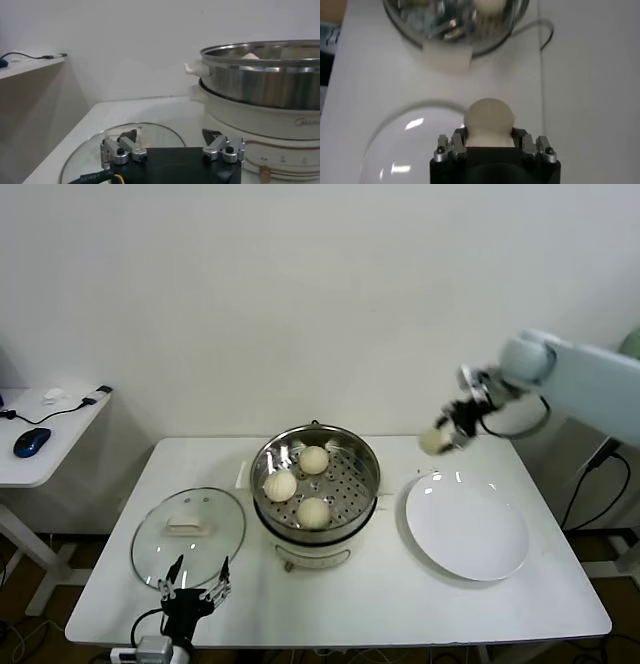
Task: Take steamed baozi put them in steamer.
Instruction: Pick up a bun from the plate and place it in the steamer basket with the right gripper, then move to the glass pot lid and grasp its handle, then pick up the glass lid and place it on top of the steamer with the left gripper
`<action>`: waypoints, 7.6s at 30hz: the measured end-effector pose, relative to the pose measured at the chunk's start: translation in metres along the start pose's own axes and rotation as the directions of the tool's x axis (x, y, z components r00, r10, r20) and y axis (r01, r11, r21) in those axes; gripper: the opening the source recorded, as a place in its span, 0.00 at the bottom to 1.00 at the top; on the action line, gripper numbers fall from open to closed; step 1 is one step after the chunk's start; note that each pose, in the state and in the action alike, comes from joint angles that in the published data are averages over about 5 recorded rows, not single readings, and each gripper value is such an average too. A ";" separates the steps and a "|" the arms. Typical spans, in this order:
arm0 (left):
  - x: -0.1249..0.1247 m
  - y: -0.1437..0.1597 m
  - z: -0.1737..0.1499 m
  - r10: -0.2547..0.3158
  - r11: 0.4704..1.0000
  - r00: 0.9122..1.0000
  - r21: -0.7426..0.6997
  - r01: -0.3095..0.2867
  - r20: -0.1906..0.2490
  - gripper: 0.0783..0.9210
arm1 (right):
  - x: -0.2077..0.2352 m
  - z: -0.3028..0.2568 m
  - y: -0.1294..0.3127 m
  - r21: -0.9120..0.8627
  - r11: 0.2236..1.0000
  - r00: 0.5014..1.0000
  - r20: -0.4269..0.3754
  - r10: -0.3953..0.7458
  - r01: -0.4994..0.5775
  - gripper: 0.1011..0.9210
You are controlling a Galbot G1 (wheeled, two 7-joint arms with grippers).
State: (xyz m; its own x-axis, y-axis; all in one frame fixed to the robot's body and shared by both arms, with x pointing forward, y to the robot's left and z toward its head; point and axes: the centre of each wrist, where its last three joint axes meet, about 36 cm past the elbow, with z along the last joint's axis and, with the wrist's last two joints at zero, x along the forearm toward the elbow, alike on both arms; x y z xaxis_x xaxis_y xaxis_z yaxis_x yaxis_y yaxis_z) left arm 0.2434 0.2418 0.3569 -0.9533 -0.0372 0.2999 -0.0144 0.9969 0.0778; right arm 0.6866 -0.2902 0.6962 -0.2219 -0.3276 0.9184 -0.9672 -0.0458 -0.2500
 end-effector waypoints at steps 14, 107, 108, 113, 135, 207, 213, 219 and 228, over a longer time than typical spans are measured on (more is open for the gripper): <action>-0.003 0.002 -0.002 0.005 1.000 1.000 -0.002 -0.005 0.007 0.88 | -0.071 -0.113 0.033 0.076 0.994 0.996 -0.046 -0.071 0.075 0.61; -0.068 0.087 0.094 -0.056 0.239 0.940 -0.909 0.341 0.338 0.88 | -0.292 0.141 0.444 -0.933 0.038 0.422 -0.124 0.898 -0.357 0.88; -0.071 0.088 0.095 -0.055 0.223 0.941 -0.914 0.338 0.335 0.88 | -0.292 0.140 0.446 -0.932 0.038 0.424 -0.127 0.897 -0.360 0.88; -0.084 0.087 0.098 -0.051 0.165 0.948 -0.934 0.318 0.314 0.88 | -0.294 0.138 0.458 -0.927 0.033 0.431 -0.142 0.891 -0.373 0.88; -0.153 0.090 0.092 -0.131 0.045 0.958 -0.964 0.263 0.255 0.88 | -0.301 0.144 0.501 -0.914 0.014 0.455 -0.188 0.870 -0.405 0.88; -0.101 -0.163 -0.147 -0.063 0.199 0.947 -0.926 0.320 0.314 0.07 | -0.288 0.133 0.474 -0.887 0.048 0.347 -0.130 0.929 -0.460 0.88; -0.103 -0.197 -0.148 -0.054 0.195 0.945 -0.925 0.328 0.324 0.07 | -0.293 0.132 0.481 -0.889 0.042 0.342 -0.132 0.930 -0.457 0.88; -0.110 -0.215 -0.144 -0.047 0.174 0.947 -0.931 0.321 0.318 0.07 | -0.298 0.131 0.486 -0.891 0.035 0.334 -0.134 0.933 -0.453 0.88; -0.123 -0.221 -0.128 -0.065 0.128 0.952 -0.943 0.306 0.300 0.07 | -0.299 0.129 0.485 -0.888 0.029 0.314 -0.132 0.940 -0.459 0.88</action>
State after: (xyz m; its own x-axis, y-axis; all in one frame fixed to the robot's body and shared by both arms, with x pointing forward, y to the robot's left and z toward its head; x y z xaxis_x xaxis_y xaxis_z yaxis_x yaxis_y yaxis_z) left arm 0.4023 0.0174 0.4249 -0.9968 -0.0792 -0.0052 -0.0092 0.0507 0.9987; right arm 0.2996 -0.3360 0.2605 -0.9954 -0.0215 0.0938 -0.0361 0.9870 -0.1567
